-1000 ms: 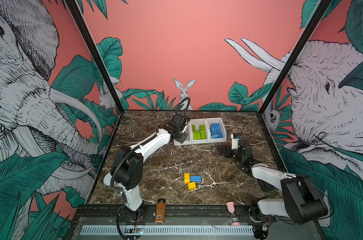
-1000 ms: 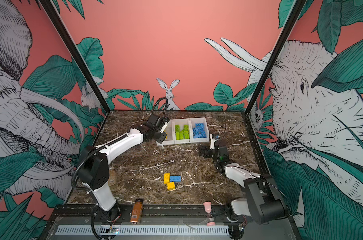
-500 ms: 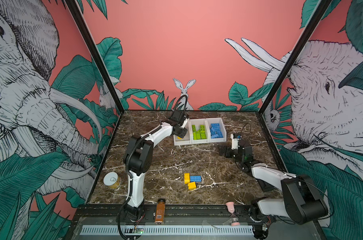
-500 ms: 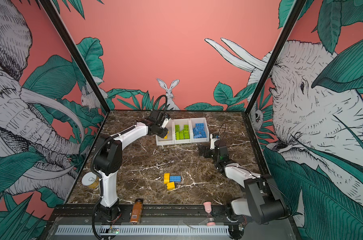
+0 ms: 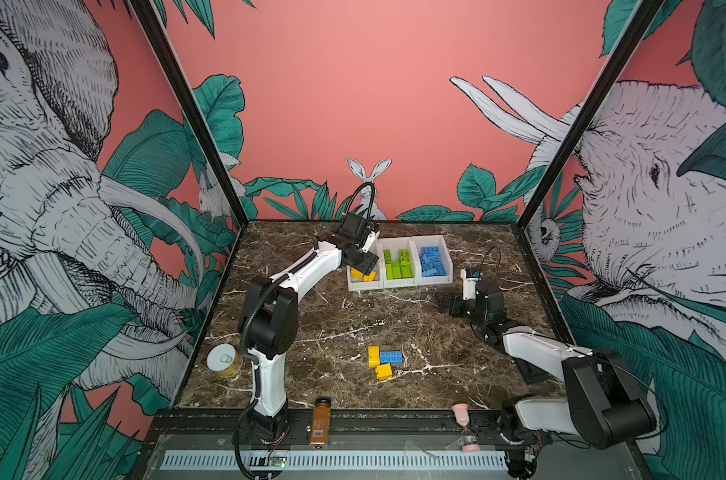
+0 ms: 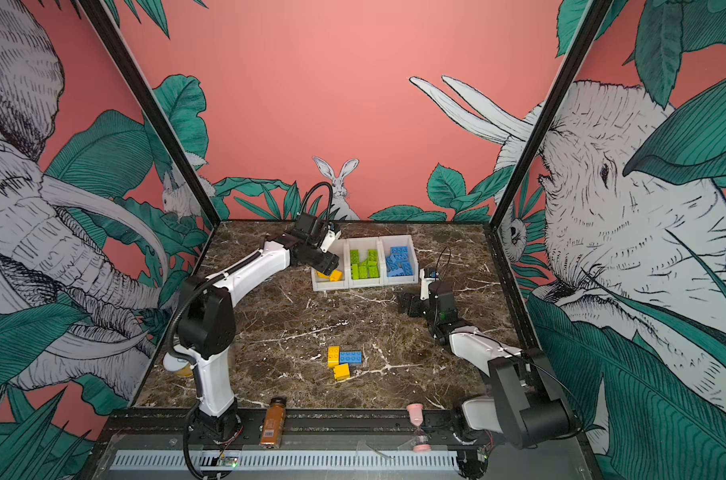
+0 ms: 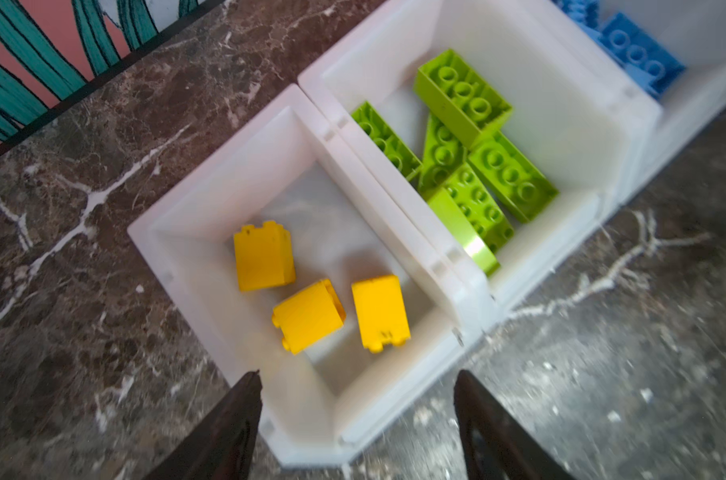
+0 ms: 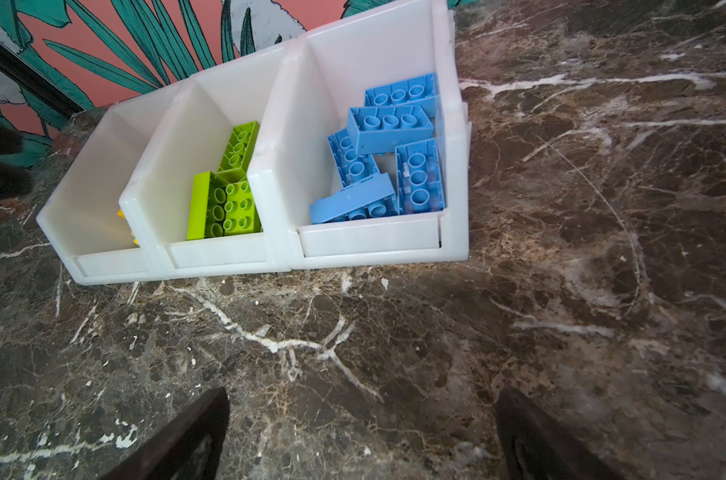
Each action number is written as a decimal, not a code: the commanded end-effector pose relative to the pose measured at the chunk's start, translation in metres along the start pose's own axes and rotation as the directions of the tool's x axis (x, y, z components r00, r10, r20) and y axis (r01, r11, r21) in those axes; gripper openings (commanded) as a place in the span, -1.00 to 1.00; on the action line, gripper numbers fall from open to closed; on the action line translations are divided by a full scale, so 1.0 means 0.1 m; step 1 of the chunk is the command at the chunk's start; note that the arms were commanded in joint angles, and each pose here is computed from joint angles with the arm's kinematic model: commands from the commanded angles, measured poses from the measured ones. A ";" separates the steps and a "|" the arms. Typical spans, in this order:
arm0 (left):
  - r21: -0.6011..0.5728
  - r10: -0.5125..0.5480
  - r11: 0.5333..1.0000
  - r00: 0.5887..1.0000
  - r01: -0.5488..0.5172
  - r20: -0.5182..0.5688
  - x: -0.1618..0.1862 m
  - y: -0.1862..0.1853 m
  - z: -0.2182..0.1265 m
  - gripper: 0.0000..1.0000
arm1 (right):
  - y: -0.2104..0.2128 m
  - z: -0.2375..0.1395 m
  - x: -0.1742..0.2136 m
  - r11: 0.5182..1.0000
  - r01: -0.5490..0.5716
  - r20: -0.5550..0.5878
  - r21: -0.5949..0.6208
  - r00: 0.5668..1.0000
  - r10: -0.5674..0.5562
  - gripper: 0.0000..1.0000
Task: Sort the legos into containers by color
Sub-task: 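Drop the yellow brick into the yellow compartment with the left gripper, then move the left gripper to the yellow bricks beside the light-blue brick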
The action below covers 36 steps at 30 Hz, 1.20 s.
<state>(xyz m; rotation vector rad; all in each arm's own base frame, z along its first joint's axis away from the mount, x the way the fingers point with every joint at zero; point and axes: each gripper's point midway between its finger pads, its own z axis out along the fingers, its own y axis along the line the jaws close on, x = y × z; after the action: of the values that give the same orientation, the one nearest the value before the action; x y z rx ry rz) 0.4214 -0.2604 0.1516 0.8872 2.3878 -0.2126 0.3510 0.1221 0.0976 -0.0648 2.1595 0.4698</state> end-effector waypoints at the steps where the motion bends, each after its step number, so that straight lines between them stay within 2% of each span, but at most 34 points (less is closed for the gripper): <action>1: 0.087 0.083 0.993 0.992 -0.075 -0.095 0.45 -0.59 -0.50 0.51 | 0.07 -0.05 -0.20 1.000 0.017 0.060 -0.014 0.998 -0.016 0.96; 4: 0.207 0.115 0.975 0.978 -0.077 -0.175 1.00 -1.12 -0.64 0.51 | 0.07 -0.04 -0.19 1.000 0.012 0.056 -0.016 0.998 -0.011 0.96; 7: 0.313 0.111 0.948 0.976 -0.047 -0.190 1.43 -1.51 -0.76 0.50 | 0.07 -0.02 -0.18 1.000 0.009 0.052 -0.019 0.999 -0.008 0.96; 11: 0.318 0.181 0.940 0.972 -0.125 -0.152 1.80 -1.84 -0.82 0.50 | 0.06 -0.02 -0.17 1.000 0.017 0.049 -0.015 0.999 -0.016 0.96; 16: 0.311 0.208 0.931 0.978 -0.193 -0.015 1.82 -2.08 -0.89 0.51 | 0.04 -0.02 -0.17 1.000 0.026 0.050 0.000 0.998 -0.026 0.96; 19: 0.301 0.234 0.927 0.972 -0.225 0.007 1.81 -2.16 -0.88 0.51 | 0.05 -0.01 -0.17 1.000 0.027 0.045 -0.005 0.999 -0.027 0.96; 26: 0.329 0.333 0.896 0.941 -0.297 -0.057 1.95 -2.36 -0.72 0.47 | 0.04 -0.02 -0.17 0.999 0.032 0.044 -0.003 0.999 -0.032 0.96; 36: 0.381 0.335 0.884 0.935 -0.270 -0.117 2.11 -2.46 -0.62 0.26 | 0.05 -0.02 -0.17 0.999 0.033 0.044 -0.005 0.998 -0.033 0.96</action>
<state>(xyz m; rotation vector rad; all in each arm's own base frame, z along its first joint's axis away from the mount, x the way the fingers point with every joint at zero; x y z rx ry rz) 0.1100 -0.3063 0.0675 1.4930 2.3613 -0.4310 0.3506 0.1218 0.0991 -0.0801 2.1549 0.4611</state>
